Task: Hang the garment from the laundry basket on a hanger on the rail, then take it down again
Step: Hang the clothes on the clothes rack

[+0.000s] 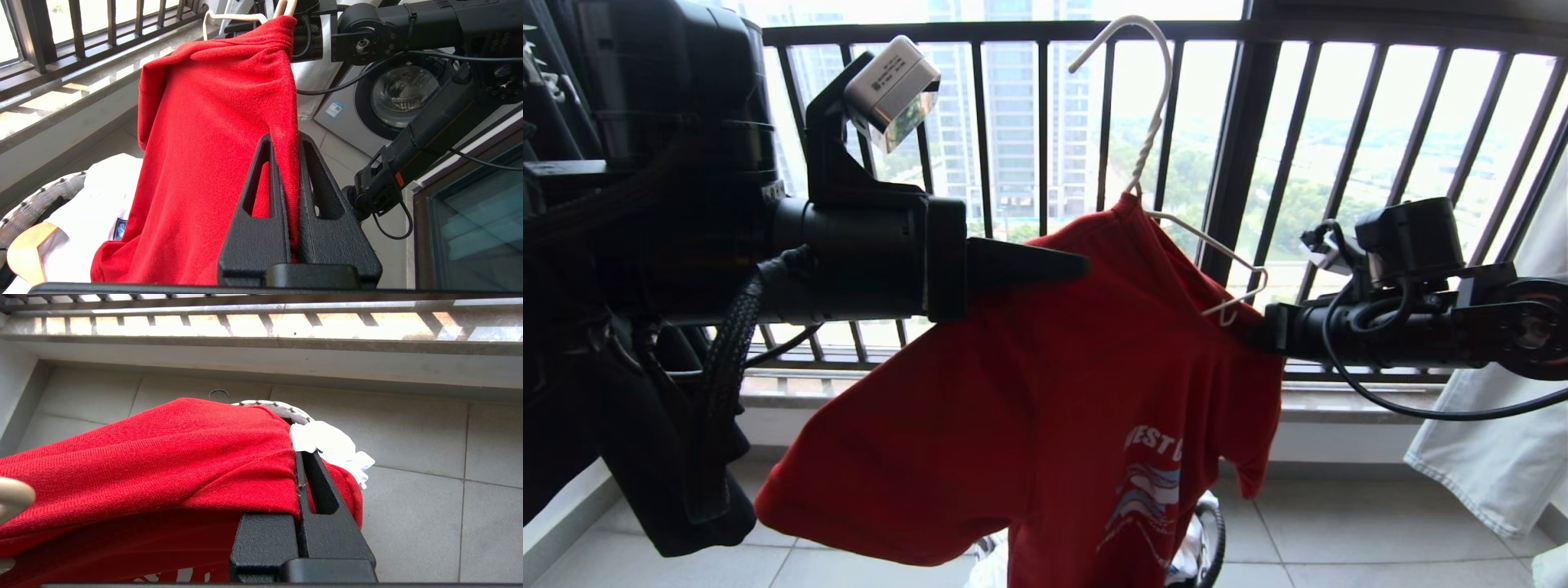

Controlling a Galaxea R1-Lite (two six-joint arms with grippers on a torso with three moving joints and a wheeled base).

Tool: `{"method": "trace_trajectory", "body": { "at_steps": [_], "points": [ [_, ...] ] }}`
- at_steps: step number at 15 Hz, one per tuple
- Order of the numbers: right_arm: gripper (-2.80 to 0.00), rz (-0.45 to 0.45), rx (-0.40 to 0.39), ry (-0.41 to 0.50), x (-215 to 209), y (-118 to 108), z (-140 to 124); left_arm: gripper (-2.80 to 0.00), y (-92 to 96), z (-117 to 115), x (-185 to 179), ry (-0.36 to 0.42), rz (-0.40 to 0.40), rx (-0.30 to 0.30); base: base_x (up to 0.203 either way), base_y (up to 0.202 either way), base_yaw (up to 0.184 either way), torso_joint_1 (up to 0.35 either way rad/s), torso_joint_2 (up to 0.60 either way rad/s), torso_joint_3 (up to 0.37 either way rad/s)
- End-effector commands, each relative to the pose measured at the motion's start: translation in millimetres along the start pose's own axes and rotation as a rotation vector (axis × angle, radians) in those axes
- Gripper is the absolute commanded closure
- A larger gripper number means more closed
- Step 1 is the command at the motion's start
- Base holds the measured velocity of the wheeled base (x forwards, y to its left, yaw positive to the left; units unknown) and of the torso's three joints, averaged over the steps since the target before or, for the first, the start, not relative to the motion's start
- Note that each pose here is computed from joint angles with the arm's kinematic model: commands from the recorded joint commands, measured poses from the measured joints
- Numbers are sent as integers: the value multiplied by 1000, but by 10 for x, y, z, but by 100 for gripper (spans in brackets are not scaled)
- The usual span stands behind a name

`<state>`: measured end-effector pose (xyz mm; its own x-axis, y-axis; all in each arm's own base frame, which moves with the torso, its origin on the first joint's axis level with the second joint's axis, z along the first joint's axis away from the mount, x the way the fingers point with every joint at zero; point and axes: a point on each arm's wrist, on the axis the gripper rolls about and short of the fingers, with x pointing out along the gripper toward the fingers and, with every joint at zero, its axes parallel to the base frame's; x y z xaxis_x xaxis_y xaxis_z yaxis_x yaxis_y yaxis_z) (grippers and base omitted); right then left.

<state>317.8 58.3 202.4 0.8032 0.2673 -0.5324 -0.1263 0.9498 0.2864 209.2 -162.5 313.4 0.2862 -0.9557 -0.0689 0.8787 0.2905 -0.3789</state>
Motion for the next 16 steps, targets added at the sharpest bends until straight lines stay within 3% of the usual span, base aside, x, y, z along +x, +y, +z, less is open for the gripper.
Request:
{"method": "trace_trajectory", "body": {
  "at_steps": [1, 7, 10, 16],
  "points": [
    [0, -7, 9, -21, -60, -40, 53, 0, 53, -27, 53, 13, 1, 1, 0, 0, 0, 0, 0, 0],
    [0, -1, 7, -51, -187, -30, 104, 0, 164, -75, 157, 34, 16, 7, 0, 0, 0, 0, 0, 0],
    [0, 28, 13, 21, -273, -8, 105, 0, 171, -54, 134, 19, 25, 28, 0, 0, 0, 0, 0, 0],
    [0, 36, 10, 2, -378, 17, 138, 0, 227, -52, 133, 8, 38, 53, 0, 0, 0, 0, 0, 0]
  ]
}}
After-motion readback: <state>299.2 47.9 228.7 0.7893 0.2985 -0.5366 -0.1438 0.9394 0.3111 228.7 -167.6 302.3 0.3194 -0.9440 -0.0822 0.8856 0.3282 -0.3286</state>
